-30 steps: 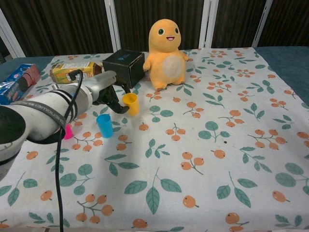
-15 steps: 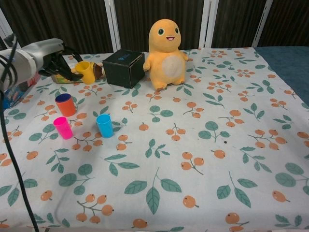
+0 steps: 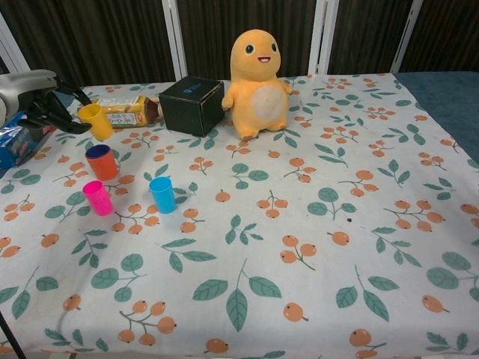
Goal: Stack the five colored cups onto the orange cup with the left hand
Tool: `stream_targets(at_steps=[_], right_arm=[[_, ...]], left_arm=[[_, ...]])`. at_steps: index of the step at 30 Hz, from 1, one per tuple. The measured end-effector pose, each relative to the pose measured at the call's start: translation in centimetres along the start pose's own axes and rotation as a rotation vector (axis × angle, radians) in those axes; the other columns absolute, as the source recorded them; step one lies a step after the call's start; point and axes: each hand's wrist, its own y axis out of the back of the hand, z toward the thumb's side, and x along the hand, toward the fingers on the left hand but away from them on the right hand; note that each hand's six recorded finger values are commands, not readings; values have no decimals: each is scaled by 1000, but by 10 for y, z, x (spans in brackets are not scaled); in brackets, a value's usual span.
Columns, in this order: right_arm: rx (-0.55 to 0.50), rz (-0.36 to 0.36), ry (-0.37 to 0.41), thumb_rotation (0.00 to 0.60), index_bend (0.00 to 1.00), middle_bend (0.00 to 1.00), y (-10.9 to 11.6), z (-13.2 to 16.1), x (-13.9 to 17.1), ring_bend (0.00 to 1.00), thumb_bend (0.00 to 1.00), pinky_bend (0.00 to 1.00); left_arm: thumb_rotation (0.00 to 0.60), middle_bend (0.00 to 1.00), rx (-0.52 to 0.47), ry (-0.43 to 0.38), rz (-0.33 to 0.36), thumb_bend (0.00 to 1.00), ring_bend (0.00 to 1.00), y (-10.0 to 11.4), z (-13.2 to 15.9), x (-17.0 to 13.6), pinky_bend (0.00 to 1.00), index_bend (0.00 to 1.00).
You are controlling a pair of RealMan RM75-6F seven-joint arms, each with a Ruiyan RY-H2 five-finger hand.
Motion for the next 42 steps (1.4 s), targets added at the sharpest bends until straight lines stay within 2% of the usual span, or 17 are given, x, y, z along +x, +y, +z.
stream_targets(at_steps=[13, 25, 28, 30, 33, 38, 42], right_arm=[[-6, -8, -2, 600, 0, 0, 1, 0, 0, 0, 117, 0], [2, -5, -4, 600, 0, 0, -1, 1, 0, 0, 118, 0], [2, -5, -5, 600, 0, 0, -1, 1, 0, 0, 117, 0], [1, -6, -4, 600, 0, 0, -1, 1, 0, 0, 117, 0], [-1, -7, -4, 600, 0, 0, 0, 1, 0, 0, 118, 0], [-2, -8, -3, 600, 0, 0, 0, 0, 0, 0, 118, 0], [-1, -6, -2, 600, 0, 0, 0, 1, 0, 0, 118, 0]], left_arm=[[600, 1000, 7, 15, -53, 352, 1000, -21, -11, 2, 1000, 498], [600, 1000, 13, 25, -55, 353, 1000, -18, -19, 4, 1000, 483], [600, 1000, 22, 29, -65, 353, 1000, -20, -22, 3, 1000, 364], [600, 1000, 26, 31, -71, 352, 1000, -23, -23, 3, 1000, 207], [600, 1000, 32, 30, -78, 353, 1000, -25, -23, 3, 1000, 33], [600, 1000, 48, 6, -69, 353, 1000, -26, -17, 0, 1000, 0], [600, 1000, 49, -36, -82, 352, 1000, -28, -7, -11, 1000, 36]])
